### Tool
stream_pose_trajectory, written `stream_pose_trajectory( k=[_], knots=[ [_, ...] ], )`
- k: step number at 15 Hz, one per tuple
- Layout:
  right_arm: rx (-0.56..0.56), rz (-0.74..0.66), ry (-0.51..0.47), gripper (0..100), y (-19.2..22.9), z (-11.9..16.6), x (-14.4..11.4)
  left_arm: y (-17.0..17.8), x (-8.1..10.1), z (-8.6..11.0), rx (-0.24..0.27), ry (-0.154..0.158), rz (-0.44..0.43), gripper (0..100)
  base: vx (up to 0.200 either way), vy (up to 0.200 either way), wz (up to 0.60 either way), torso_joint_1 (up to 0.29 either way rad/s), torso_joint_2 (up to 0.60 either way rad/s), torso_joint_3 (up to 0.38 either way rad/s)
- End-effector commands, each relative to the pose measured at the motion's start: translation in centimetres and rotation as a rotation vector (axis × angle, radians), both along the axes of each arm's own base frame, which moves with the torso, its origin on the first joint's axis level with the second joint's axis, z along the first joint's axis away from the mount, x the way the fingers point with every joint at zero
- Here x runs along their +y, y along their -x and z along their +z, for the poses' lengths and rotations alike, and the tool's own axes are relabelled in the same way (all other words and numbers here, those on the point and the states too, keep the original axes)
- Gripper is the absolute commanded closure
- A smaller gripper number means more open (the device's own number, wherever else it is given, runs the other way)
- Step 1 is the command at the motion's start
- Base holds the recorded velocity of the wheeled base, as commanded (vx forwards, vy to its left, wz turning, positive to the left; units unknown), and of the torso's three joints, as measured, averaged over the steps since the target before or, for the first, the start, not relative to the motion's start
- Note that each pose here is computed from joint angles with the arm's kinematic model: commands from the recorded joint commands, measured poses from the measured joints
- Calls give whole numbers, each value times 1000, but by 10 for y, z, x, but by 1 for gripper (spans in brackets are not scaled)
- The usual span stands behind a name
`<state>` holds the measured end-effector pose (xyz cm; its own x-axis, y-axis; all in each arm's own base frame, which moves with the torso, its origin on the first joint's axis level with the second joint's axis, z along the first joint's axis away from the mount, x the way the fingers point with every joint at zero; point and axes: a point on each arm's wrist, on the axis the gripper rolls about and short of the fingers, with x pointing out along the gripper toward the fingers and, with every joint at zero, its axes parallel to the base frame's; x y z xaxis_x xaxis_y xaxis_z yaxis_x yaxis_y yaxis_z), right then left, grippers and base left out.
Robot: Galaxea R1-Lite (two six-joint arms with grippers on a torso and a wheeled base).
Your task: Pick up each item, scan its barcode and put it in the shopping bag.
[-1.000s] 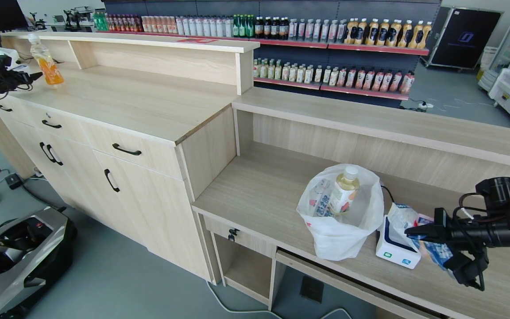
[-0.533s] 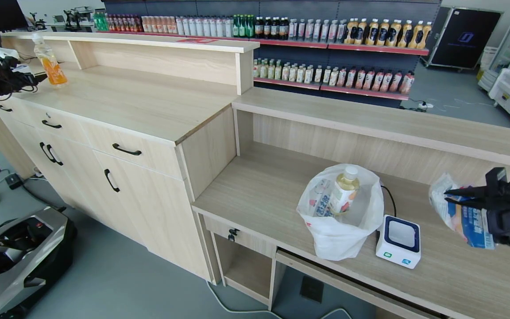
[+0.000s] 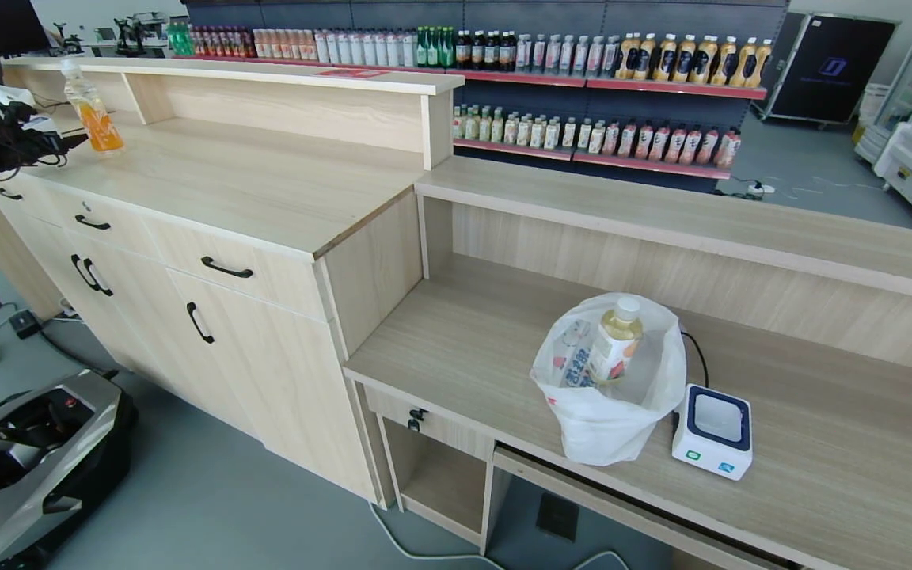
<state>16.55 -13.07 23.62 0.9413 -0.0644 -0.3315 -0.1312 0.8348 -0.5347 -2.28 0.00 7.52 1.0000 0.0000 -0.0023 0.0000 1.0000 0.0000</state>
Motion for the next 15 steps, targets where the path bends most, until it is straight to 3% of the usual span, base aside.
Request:
stream_pose_trajectory(
  k=[1, 2, 5, 9, 11, 13, 15],
  knots=[
    [-2, -148, -95, 100, 27, -7, 0, 0, 0, 0, 1, 0, 0, 0, 0, 0, 0, 0, 0, 0],
    [9, -188, -181, 100, 32, -16, 3, 0, 0, 0, 1, 0, 0, 0, 0, 0, 0, 0, 0, 0],
    [28, -235, -204, 100, 49, -30, 10, 0, 0, 0, 1, 0, 0, 0, 0, 0, 0, 0, 0, 0],
    [5, -297, -135, 100, 62, -25, 12, 0, 0, 0, 1, 0, 0, 0, 0, 0, 0, 0, 0, 0],
    [-23, -279, -85, 100, 58, -19, 13, 0, 0, 0, 1, 0, 0, 0, 0, 0, 600, 5, 5, 7],
    [-88, -206, -33, 100, 42, -10, 23, 0, 0, 0, 1, 0, 0, 0, 0, 0, 600, 5, 2, 7],
    [-157, -171, -61, 100, 6, 0, 50, 0, 0, 0, 1, 0, 0, 0, 0, 0, 600, 0, 0, 0]
  ],
)
